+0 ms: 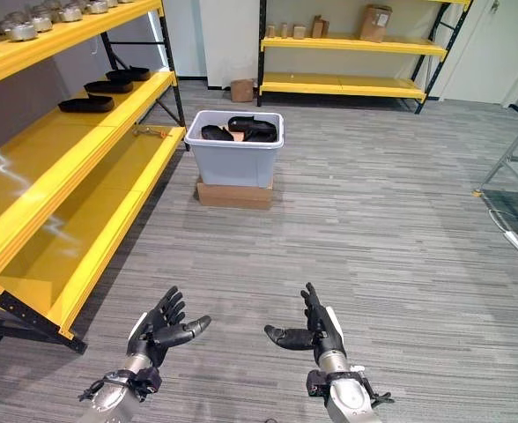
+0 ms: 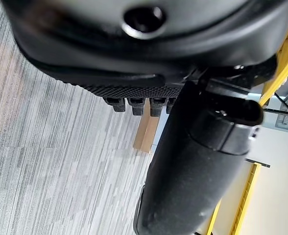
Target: Move parts from the plastic box to the shelf.
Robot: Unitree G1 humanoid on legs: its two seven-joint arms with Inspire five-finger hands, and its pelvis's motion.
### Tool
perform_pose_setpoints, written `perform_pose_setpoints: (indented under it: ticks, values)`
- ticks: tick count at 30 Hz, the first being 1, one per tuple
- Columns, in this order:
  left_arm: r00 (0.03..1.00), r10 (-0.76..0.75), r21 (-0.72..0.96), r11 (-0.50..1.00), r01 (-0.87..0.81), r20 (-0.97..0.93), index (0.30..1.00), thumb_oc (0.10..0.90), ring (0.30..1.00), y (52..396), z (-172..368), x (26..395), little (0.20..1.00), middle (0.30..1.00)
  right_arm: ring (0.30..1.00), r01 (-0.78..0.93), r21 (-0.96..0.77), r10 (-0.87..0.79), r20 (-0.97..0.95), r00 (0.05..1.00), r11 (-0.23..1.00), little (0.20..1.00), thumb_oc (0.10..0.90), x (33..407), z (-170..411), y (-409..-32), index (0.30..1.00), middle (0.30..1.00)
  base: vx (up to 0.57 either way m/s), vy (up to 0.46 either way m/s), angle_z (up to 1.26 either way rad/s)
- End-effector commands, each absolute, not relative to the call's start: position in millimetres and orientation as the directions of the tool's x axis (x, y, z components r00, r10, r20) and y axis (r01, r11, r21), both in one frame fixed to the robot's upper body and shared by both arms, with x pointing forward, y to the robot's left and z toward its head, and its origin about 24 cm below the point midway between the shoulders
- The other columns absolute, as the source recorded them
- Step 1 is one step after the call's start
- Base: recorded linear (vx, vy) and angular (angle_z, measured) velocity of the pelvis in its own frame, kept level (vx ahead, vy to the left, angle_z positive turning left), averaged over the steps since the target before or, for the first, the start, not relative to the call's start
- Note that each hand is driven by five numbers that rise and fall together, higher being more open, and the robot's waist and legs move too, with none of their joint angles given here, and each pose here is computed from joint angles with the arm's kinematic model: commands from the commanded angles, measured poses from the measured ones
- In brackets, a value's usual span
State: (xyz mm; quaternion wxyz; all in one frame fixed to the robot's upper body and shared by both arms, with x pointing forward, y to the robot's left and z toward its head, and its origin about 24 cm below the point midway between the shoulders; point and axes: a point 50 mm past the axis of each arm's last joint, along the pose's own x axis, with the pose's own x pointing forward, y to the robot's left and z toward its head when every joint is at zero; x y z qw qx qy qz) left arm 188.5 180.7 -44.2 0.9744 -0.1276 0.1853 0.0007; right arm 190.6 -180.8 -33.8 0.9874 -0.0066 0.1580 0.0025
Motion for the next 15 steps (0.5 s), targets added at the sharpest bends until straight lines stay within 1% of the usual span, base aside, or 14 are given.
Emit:
perform_pose_setpoints:
  ticks: [1,15]
  values:
    - [0.992,-0.040,-0.279,0.960,0.007,-0.115,1.000,0.900,1.000,186.7,-3.1,219.7,1.000,1.000,1.000,-0.044,0.025,0.045,-0.059,0.997,0.999,1.000,0.900,218.6,9.6,-173.9,1.000,1.000,0.00,0.000,0.00]
    - [0.990,-0.046,-0.280,0.960,0.007,-0.132,1.000,0.900,1.000,186.8,-7.2,216.1,1.000,1.000,1.000,-0.040,0.025,0.042,-0.076,0.996,0.999,1.000,0.900,213.9,6.3,-177.3,1.000,1.000,0.00,0.000,0.00]
